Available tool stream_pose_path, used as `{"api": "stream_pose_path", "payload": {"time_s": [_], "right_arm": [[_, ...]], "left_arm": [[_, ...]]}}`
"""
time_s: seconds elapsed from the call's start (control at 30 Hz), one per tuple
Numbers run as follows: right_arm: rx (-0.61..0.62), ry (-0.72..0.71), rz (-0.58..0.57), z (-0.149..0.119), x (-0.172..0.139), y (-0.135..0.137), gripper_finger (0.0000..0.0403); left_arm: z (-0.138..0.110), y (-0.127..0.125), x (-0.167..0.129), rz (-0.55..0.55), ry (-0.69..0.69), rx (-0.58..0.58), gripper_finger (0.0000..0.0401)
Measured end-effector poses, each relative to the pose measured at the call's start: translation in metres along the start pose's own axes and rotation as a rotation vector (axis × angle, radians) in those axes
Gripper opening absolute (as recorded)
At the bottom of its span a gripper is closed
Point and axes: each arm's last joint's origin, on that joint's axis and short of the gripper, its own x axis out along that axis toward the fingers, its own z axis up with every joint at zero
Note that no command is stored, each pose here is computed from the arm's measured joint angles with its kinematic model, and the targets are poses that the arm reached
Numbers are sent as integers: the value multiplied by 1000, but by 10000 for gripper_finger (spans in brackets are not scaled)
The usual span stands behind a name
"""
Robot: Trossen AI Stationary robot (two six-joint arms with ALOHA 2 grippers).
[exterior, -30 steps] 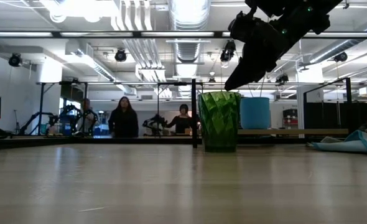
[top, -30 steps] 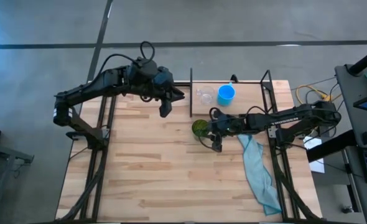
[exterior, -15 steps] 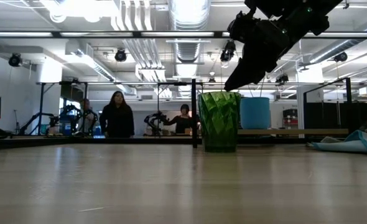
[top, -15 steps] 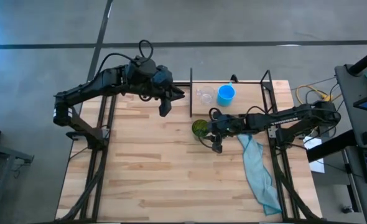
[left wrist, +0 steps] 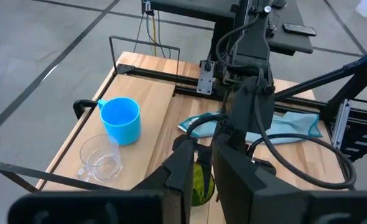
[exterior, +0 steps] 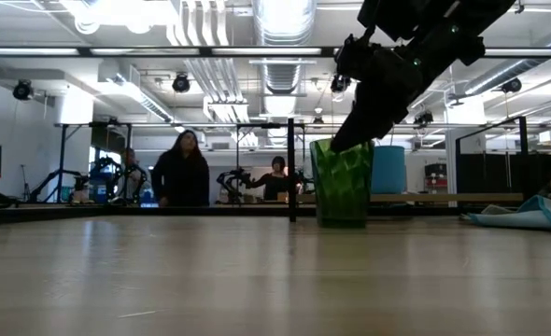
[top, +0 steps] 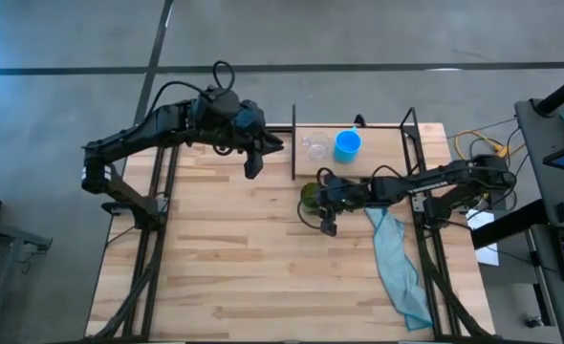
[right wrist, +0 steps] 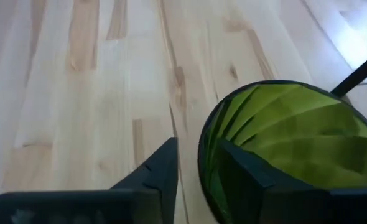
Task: Stack small to large cups/mugs on shelf
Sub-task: Put the green cup on the table
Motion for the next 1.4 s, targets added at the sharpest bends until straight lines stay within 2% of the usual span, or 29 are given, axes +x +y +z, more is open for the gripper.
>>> {"api": "stream_pose_path", "payload": {"time_s": [0.17, 0.3, 0.43, 0.5, 0.63, 0.77, 0.87, 0.97, 1.17, 1.4], "right_arm": [[45, 5, -7, 0, 0, -1, 22], [120, -21, -1, 4, -10, -1, 14], [174, -34, 6, 13, -34, 0, 13], [168, 9, -52, 20, -53, 0, 13], [132, 173, -249, 32, -93, -5, 12], [143, 211, -384, 45, -124, -11, 12], [175, 234, -426, 49, -135, -19, 12], [260, 260, -477, 45, -142, -31, 12], [349, 267, -548, 26, -146, -53, 12], [465, 120, -620, 4, -147, -81, 12]], "left_arm": [[1, 0, -4, -1, -7, 0, 45], [1, -1, -8, -1, -14, 1, 45], [2, -1, -13, -2, -24, 2, 45], [2, -1, -18, -3, -34, 2, 45], [3, -2, -27, -4, -53, 4, 45], [3, -2, -28, -4, -56, 4, 45], [3, -2, -28, -4, -56, 4, 45], [3, -2, -28, -4, -53, 4, 45], [2, -2, -28, -3, -45, 3, 45], [2, -2, -28, -3, -44, 4, 45]]}}
